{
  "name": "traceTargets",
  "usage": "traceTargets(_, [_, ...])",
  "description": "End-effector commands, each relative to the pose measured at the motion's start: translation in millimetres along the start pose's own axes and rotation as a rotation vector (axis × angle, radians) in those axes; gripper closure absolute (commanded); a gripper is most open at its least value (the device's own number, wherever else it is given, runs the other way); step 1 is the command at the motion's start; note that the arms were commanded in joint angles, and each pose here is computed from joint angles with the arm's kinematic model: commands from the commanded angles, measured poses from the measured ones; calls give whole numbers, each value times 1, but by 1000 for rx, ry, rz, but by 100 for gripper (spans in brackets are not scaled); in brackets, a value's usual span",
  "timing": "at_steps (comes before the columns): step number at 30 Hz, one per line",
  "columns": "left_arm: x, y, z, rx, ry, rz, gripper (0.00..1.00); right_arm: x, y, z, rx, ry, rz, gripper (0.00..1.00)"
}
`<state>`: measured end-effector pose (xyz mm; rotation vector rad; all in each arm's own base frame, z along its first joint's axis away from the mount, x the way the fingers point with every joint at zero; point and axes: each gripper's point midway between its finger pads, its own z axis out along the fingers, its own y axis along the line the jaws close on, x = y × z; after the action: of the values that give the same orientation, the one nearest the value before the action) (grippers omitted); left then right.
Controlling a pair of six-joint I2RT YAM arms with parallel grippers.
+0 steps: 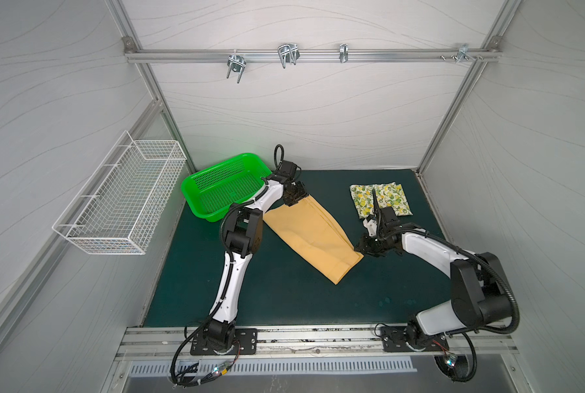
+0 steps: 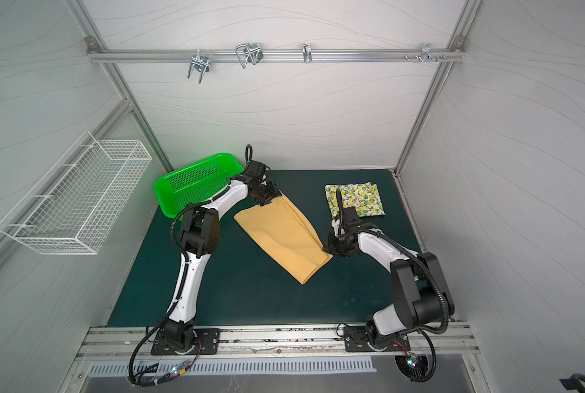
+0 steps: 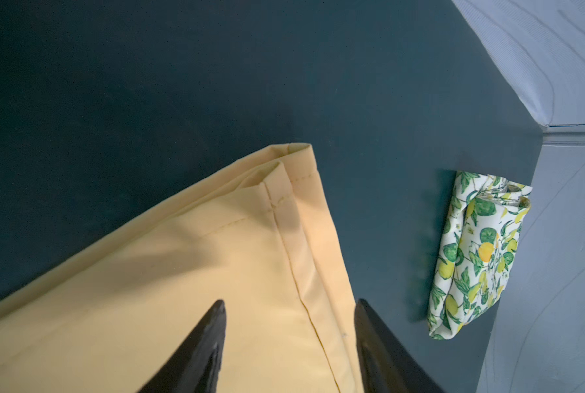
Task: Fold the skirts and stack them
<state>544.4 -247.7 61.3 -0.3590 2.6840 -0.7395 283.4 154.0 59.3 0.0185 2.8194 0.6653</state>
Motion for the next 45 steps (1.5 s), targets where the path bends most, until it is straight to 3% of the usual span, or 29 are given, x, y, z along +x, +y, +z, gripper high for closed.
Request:
traceTargets(1, [-13, -20, -28, 25, -65, 50, 39, -6, -6, -13, 33, -49, -3, 61])
traceTargets(2, [-14, -20, -32, 20, -71, 56, 39, -8, -5, -18, 38, -67, -11, 56])
traceTargets(6, [-18, -21, -48, 7, -115, 85, 38, -8, 8, -40, -10, -140, -31, 19])
traceTargets(9, [-21, -21, -50, -11, -116, 95, 38, -5, 19, -47, -31, -140, -72, 1])
traceTargets(22, [-27, -9, -10, -73, -64, 72, 39, 4, 24, -15, -11, -56, -144, 1])
traceTargets(38, [-19, -1, 29, -64, -29, 27, 39, 17, 28, 8, -8, 10, -183, 14])
traceTargets(45, [-17, 5, 40, -72, -15, 15, 51, 21, 28, 13, -3, 31, -188, 23])
